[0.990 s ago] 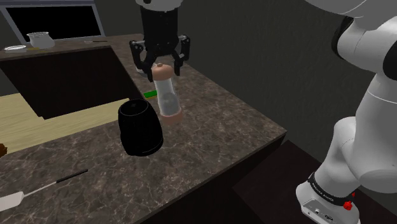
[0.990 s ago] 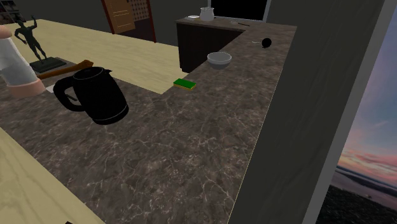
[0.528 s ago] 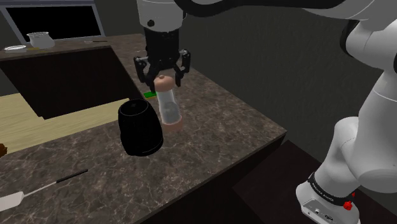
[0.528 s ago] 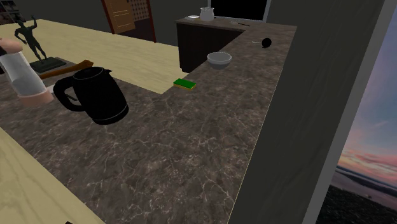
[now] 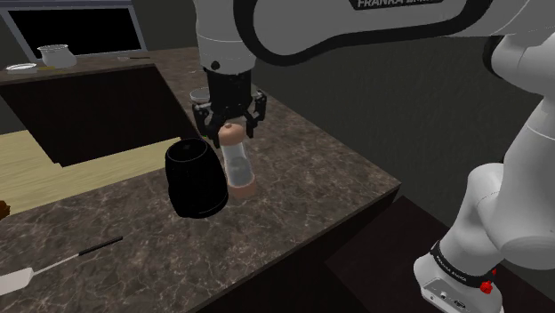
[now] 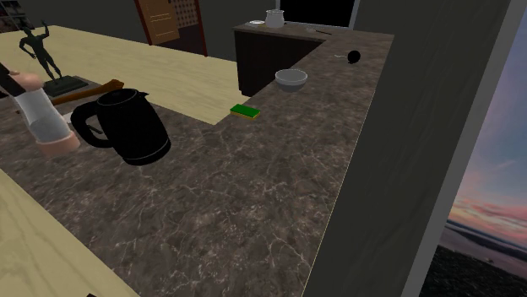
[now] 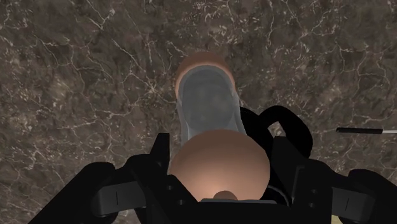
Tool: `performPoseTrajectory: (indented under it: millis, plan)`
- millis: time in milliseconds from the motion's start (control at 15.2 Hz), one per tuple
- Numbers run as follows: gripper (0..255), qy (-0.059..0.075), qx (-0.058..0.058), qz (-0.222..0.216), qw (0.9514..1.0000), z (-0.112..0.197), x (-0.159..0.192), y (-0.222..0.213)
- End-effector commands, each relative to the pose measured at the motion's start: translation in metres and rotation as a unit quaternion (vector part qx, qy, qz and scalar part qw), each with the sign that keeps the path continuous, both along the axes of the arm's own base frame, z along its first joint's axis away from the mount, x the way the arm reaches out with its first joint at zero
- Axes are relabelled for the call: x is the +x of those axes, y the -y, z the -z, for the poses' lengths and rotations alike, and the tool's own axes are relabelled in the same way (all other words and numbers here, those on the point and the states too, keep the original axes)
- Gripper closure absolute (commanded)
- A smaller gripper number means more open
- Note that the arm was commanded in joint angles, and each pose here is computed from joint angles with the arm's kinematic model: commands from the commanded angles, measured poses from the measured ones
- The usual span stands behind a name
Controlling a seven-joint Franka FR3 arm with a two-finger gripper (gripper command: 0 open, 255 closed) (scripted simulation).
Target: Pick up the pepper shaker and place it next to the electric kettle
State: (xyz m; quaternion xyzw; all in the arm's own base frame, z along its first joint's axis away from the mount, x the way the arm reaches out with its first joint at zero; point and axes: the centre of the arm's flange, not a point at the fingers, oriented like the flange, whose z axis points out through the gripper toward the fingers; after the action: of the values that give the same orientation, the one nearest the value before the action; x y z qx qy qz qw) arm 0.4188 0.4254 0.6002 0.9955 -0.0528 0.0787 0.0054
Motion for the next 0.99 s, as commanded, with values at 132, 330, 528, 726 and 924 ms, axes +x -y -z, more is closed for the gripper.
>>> performPoseTrajectory:
  millis: [132, 330, 528, 726, 924]
  plan:
    - [255, 0.000, 0.000, 0.000, 1.0000, 0.021, 0.000, 0.001]
    - [255, 0.000, 0.000, 0.000, 1.0000, 0.037, 0.000, 0.001]
    - [255, 0.000, 0.000, 0.000, 1.0000, 0.053, 0.000, 0.001]
    - [255, 0.000, 0.000, 0.000, 1.0000, 0.068, 0.000, 0.001]
    - [255, 0.000, 0.000, 0.000, 1.0000, 0.084, 0.000, 0.001]
